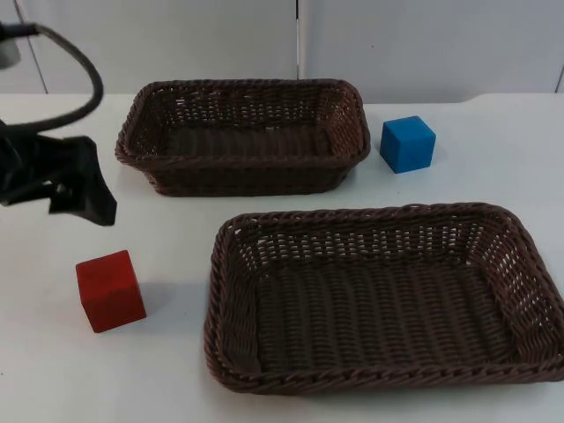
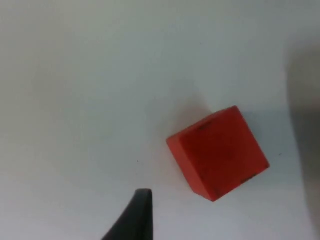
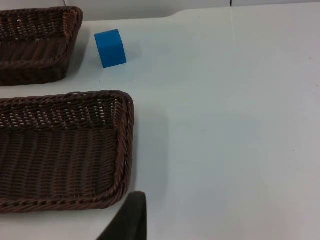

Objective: Pick up one cube with the left hand and place it into the upper basket. Pick up one cube with the right hand and place it into the lower basket.

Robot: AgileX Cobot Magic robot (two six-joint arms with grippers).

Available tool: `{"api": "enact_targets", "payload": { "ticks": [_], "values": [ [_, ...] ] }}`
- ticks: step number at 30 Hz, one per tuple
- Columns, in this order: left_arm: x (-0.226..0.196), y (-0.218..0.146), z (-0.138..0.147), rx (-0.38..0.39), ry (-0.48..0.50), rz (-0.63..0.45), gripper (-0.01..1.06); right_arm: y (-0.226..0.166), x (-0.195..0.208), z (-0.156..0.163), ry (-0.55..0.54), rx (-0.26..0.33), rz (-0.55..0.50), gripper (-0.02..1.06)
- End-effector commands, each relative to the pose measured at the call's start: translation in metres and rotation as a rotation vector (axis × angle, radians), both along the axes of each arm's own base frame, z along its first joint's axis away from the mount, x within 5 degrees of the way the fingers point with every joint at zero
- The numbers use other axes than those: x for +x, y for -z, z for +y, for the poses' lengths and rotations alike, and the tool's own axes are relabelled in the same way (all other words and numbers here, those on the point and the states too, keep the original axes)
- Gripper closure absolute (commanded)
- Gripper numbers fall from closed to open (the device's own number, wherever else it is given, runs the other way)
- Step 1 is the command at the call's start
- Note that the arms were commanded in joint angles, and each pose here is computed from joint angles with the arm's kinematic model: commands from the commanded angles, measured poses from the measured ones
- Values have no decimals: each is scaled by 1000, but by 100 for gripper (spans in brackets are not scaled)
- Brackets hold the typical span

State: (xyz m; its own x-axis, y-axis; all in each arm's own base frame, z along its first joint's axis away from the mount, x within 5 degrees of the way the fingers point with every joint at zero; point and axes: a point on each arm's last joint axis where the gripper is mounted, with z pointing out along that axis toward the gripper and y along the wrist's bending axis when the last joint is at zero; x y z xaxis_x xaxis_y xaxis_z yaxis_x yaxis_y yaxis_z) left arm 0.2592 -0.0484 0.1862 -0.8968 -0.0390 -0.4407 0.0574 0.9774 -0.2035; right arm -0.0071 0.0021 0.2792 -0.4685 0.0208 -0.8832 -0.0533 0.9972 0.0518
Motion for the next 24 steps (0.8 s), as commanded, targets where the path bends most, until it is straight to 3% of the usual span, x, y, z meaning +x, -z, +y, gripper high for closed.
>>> {"api": "enact_targets", "payload": {
  "ticks": [1, 24],
  "values": [
    [5, 3, -1, -4, -21, -5, 0, -1, 0, 0, 9, -4, -12, -1],
    [39, 51, -11, -12, -85, 55, 0, -1, 0, 0, 9, -4, -12, -1]
  ]
}}
